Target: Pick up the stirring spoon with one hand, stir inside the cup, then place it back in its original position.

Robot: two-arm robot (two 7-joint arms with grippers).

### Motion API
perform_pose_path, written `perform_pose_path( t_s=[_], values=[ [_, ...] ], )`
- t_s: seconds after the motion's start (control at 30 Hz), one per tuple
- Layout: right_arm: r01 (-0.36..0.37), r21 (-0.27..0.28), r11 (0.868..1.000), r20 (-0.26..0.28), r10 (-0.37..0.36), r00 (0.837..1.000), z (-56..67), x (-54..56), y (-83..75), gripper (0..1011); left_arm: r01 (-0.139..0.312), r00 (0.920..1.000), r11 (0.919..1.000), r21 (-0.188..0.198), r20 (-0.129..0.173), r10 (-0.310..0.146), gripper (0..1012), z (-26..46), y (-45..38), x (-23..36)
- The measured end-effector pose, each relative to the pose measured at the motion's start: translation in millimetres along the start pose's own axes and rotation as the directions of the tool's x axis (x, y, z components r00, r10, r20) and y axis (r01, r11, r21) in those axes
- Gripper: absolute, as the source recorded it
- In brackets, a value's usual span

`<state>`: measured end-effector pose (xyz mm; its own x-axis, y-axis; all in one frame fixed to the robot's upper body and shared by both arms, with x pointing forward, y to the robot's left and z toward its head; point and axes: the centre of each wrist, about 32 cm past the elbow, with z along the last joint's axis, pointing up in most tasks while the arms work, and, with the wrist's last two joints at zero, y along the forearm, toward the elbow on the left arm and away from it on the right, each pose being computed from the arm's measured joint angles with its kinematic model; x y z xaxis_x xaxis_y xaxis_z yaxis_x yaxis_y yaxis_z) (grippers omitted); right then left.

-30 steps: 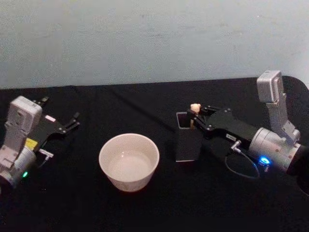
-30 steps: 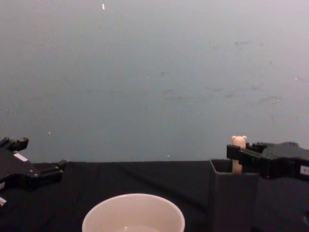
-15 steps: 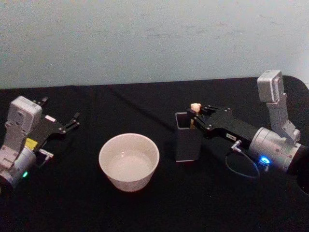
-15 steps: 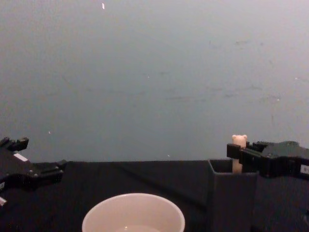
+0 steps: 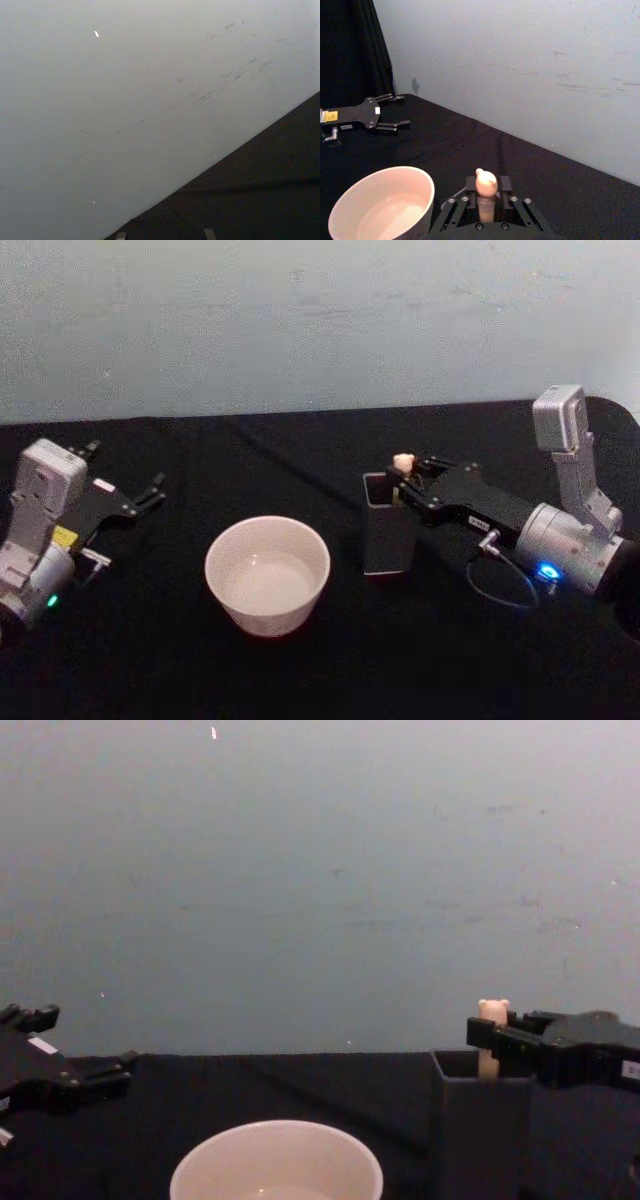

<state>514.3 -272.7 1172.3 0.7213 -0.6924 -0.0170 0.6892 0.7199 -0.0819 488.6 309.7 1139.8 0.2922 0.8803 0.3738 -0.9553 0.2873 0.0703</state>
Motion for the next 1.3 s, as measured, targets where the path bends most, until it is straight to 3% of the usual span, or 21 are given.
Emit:
perform_pose_path(
  t_s=[0.27,0.8,1.03,1.23,1.3],
  values=[
    [0.000,0.000,1.000,0.000,0.000,1.000,0.0,0.0,0.0,534,0.000,1.0000,1.0000,0.000,0.000,0.000,1001,0.0,0.0,0.0],
    [-0.001,0.000,1.000,-0.001,0.001,1.000,0.0,0.0,0.0,991,0.000,1.0000,1.0000,0.000,0.000,0.000,1001,0.0,0.0,0.0],
    [-0.004,0.014,1.000,0.006,0.004,1.000,0.6,0.3,-0.5,1002,0.000,1.0000,1.0000,0.000,0.000,0.000,1001,0.0,0.0,0.0],
    [0.023,0.072,0.997,0.024,-0.025,0.999,5.4,-1.9,-2.8,1002,0.000,1.0000,1.0000,0.000,0.000,0.000,1001,0.0,0.0,0.0],
    [0.064,0.103,0.993,0.049,-0.069,0.996,6.7,-5.2,-3.7,1002,0.000,1.0000,1.0000,0.000,0.000,0.000,1001,0.0,0.0,0.0]
  ],
)
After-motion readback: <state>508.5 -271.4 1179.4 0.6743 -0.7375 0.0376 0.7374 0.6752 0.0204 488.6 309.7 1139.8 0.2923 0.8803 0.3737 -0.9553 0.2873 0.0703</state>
